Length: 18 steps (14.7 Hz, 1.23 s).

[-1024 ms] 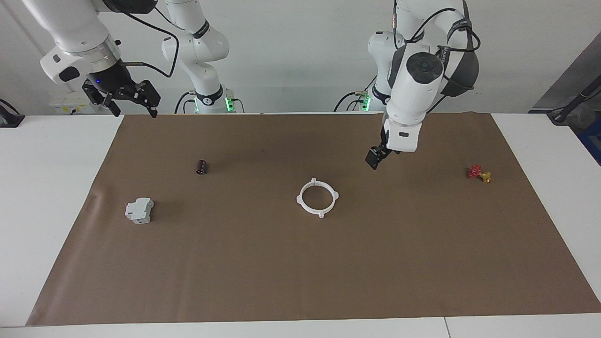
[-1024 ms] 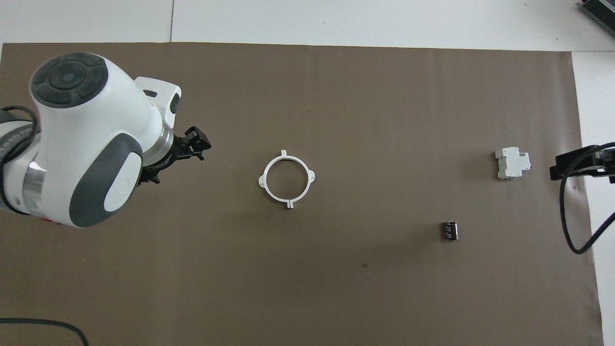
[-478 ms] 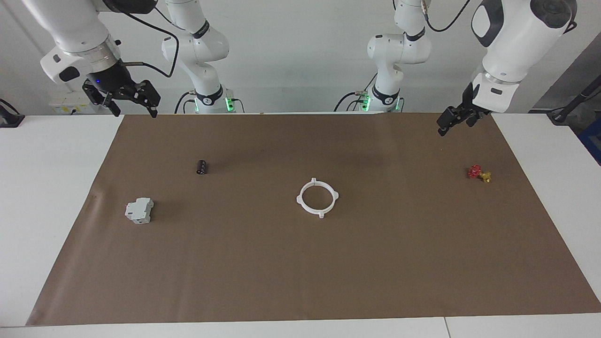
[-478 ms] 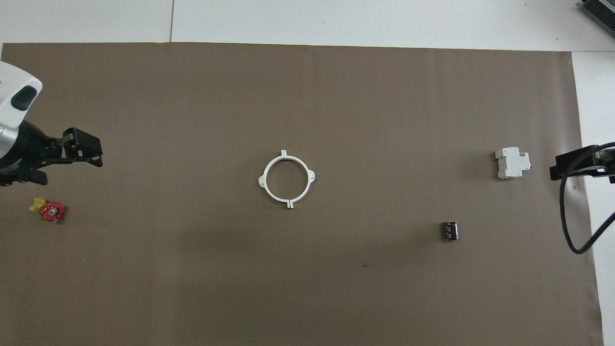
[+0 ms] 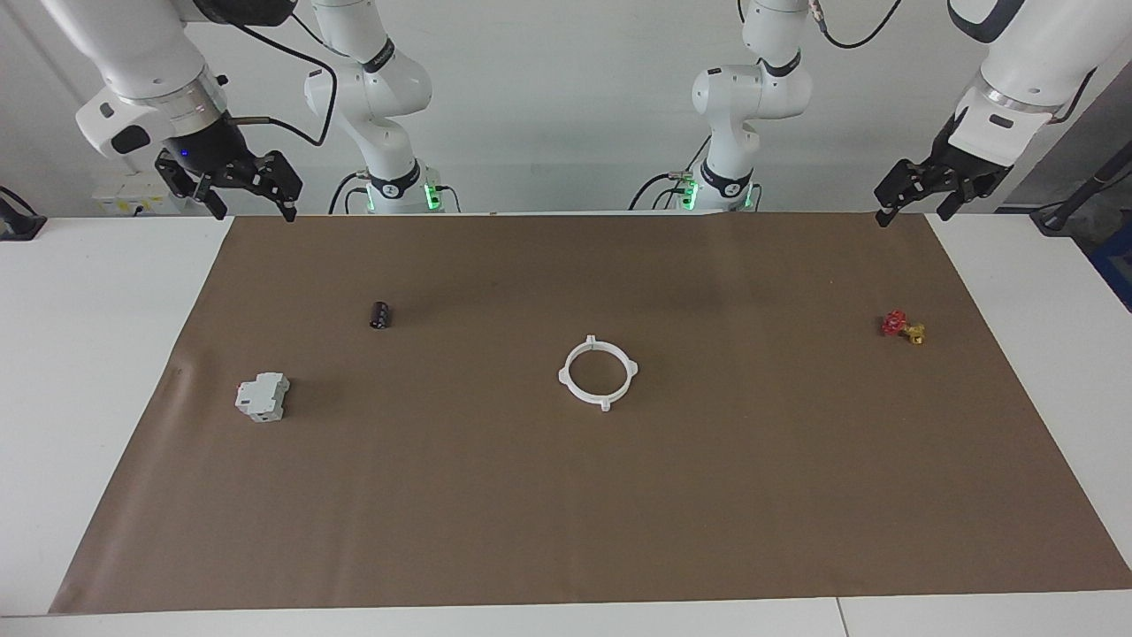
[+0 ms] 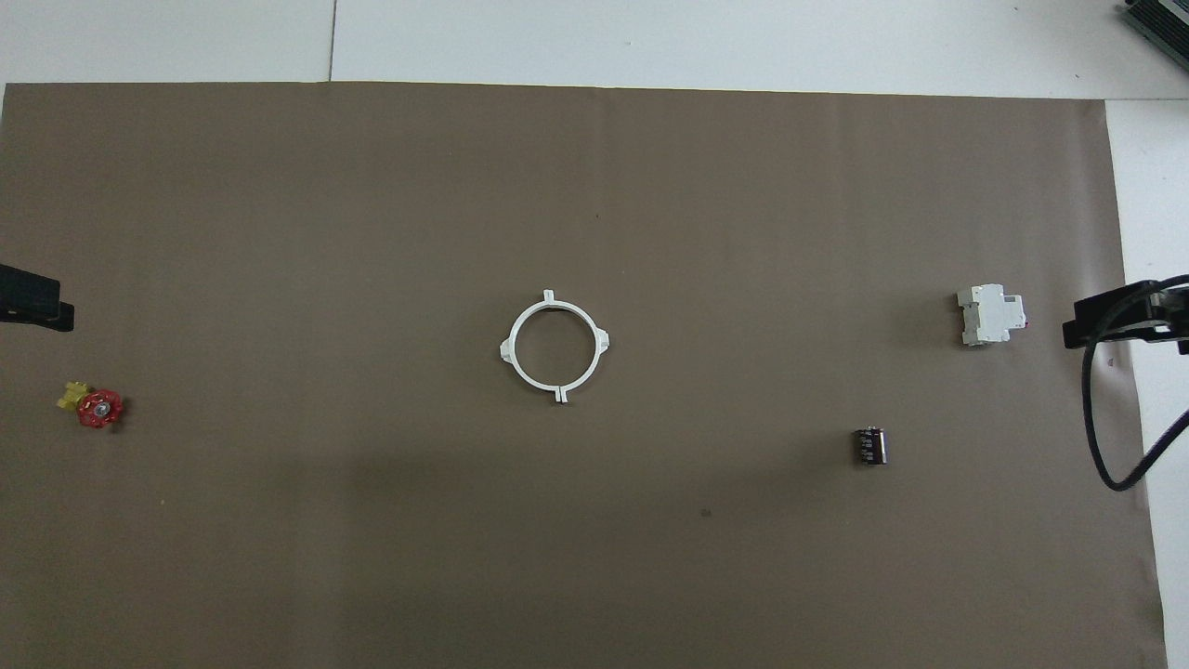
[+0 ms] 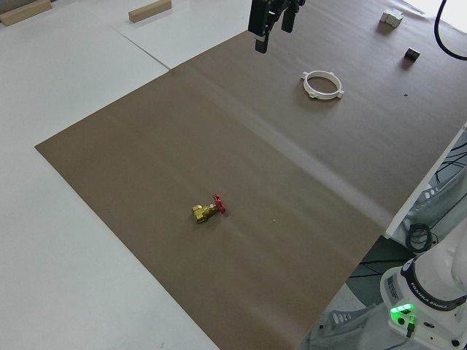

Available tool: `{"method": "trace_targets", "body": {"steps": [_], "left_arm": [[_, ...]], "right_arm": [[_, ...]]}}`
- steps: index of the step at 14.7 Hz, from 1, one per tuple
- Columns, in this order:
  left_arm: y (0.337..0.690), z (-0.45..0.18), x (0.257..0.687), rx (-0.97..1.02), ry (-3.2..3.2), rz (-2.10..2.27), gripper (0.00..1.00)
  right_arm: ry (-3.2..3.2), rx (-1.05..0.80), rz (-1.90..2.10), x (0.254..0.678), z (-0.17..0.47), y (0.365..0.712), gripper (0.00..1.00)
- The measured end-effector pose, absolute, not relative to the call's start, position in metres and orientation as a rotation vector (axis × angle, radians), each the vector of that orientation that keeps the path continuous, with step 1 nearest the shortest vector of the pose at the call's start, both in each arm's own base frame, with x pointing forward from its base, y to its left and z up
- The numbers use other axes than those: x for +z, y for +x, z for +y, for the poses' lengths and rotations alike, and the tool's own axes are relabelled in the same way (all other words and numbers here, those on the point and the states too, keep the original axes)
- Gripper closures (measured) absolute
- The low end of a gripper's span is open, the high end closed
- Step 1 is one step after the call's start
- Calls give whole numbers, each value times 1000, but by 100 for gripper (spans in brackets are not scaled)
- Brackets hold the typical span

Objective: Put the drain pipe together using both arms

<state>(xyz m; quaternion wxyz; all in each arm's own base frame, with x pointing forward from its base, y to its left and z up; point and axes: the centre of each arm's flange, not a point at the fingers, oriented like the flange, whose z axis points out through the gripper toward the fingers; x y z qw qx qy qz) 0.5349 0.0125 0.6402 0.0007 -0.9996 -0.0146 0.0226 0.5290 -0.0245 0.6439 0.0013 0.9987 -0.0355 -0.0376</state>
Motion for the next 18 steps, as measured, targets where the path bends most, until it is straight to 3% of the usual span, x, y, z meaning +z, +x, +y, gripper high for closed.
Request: {"method": "trace_targets", "body": {"steps": [9, 18], "left_arm": [[549, -3, 583, 121, -3135, 16, 0], [555, -1, 589, 67, -3130, 250, 0]], "right_arm": [[3135, -118, -111, 644, -24, 529, 0], [3135, -118, -111, 644, -24, 529, 0]]}}
